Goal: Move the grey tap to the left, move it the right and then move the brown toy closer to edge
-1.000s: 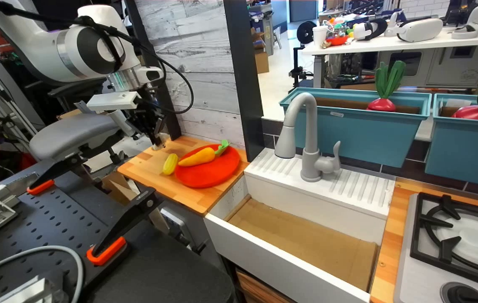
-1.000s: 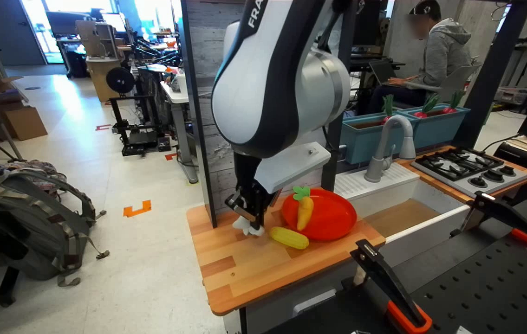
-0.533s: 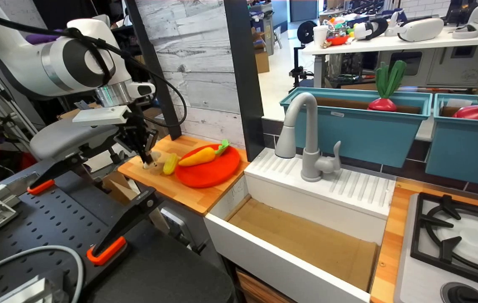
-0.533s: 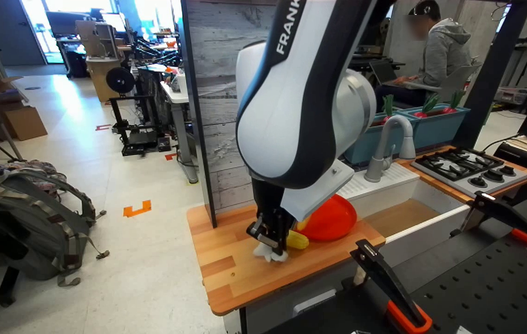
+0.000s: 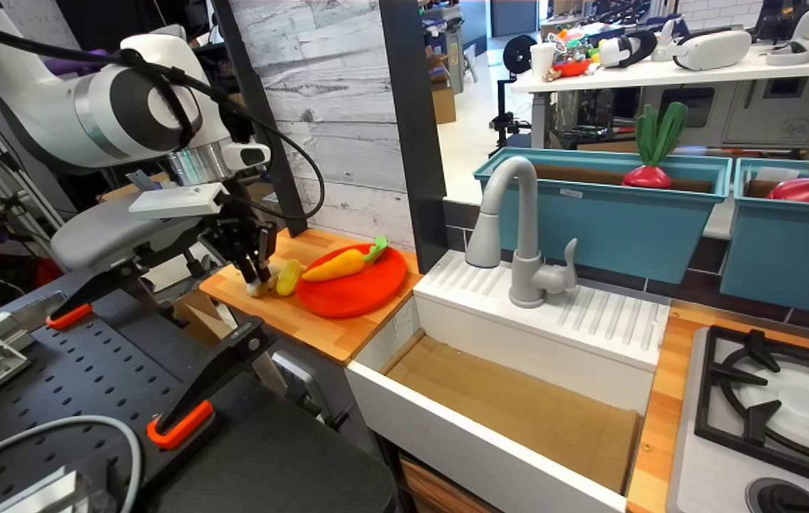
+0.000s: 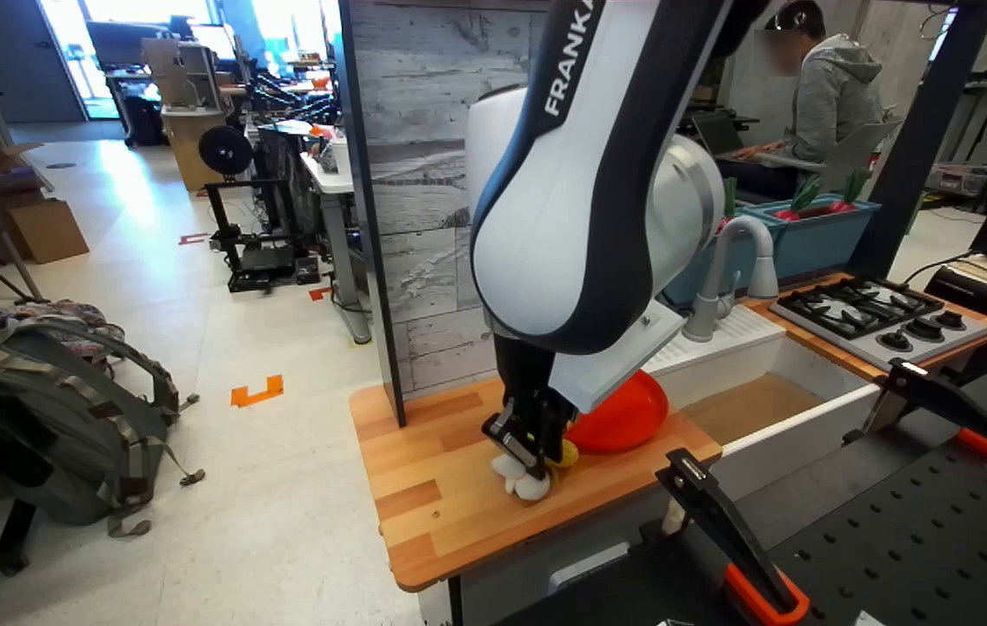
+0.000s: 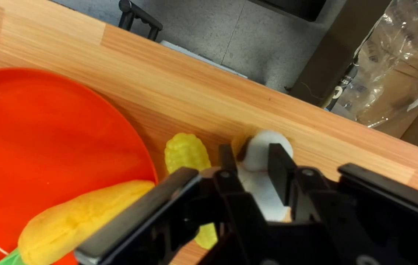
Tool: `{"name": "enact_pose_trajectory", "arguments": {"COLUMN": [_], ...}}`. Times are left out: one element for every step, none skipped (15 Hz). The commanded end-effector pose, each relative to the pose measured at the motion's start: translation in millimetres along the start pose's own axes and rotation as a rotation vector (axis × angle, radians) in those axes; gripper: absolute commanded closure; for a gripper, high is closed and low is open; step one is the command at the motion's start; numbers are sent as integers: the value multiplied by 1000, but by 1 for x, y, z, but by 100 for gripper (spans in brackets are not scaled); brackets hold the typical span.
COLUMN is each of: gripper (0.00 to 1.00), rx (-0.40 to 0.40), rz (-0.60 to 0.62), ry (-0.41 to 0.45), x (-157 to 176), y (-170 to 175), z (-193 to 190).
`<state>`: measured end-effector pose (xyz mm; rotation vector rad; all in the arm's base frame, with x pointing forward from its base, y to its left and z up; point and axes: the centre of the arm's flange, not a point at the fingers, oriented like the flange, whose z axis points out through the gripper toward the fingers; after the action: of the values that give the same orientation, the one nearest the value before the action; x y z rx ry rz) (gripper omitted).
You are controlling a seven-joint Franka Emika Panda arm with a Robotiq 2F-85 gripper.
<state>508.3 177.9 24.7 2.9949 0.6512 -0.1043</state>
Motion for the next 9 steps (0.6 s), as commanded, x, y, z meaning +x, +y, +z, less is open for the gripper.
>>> {"name": "enact_pose_trajectory", "arguments": {"gripper": [39,31,25,16,10,3,0,0,0], "rx": [-1,-1,0,-1,-3,-7,-4,2,6], "rz": [0,1,4,4,4,8,11,1,8], "ry": [7,7,8,12,16,20,26,24,30], "x": [-1,-1,-1,-2,-3,-4,-5,-7,-9], "y": [8,9,10,11,11,12,13,15,16], "z": [-5,-6,-6,-7,-9,-11,-16,-23,-29]}}
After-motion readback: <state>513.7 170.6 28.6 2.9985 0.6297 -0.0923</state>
